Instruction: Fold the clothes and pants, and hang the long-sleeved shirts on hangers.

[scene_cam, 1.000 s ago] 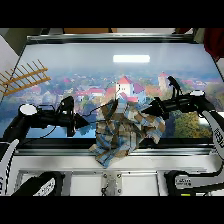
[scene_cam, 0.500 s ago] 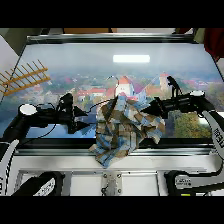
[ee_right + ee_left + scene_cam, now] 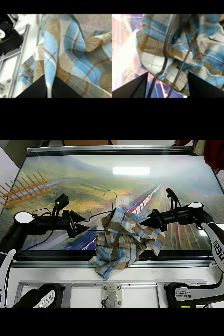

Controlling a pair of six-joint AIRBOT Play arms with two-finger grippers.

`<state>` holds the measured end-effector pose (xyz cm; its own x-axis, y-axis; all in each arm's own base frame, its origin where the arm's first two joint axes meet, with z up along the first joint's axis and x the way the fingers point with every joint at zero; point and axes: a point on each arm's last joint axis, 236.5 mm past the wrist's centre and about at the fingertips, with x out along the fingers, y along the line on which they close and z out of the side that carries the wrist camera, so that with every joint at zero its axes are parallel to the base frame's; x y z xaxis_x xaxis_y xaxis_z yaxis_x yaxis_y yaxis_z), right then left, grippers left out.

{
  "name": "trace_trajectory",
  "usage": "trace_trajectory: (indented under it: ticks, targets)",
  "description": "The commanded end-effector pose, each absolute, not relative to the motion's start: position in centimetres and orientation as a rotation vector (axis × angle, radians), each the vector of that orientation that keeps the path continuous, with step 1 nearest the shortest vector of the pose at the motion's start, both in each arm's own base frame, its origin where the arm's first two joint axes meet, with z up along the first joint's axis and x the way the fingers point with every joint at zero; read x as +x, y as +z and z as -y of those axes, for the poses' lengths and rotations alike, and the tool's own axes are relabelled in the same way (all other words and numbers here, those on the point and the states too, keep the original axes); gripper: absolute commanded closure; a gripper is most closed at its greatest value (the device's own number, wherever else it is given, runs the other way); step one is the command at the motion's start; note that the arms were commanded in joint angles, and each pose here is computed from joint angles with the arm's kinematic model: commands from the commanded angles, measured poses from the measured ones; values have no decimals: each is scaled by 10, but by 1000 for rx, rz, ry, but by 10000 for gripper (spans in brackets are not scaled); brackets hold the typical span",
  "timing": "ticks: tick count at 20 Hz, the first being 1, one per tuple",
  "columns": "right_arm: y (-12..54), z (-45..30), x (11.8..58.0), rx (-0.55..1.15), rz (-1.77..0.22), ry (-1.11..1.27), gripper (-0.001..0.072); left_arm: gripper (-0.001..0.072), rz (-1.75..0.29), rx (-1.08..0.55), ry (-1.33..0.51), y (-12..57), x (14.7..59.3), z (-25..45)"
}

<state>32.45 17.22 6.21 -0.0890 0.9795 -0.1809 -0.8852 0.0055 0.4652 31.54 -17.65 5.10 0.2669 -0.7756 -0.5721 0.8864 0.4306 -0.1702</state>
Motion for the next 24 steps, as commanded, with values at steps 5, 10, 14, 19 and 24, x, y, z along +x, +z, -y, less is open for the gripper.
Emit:
trace_trajectory:
  ticks: [5,10,14,19,24]
  targets:
    - [59,-172,331,250,-582,1532,698,206,-697,11,-929,79,349,133]
    - [79,-171,335,220,-576,1490,698,207,-702,-87,-722,125,379,91]
    - [112,-168,354,158,-549,1340,698,206,-798,-131,-483,108,366,80]
    - [156,-162,378,120,-427,1158,698,71,-914,-270,-540,52,306,158]
    - [163,-162,378,162,-448,1130,697,73,-927,-381,-523,1,297,232]
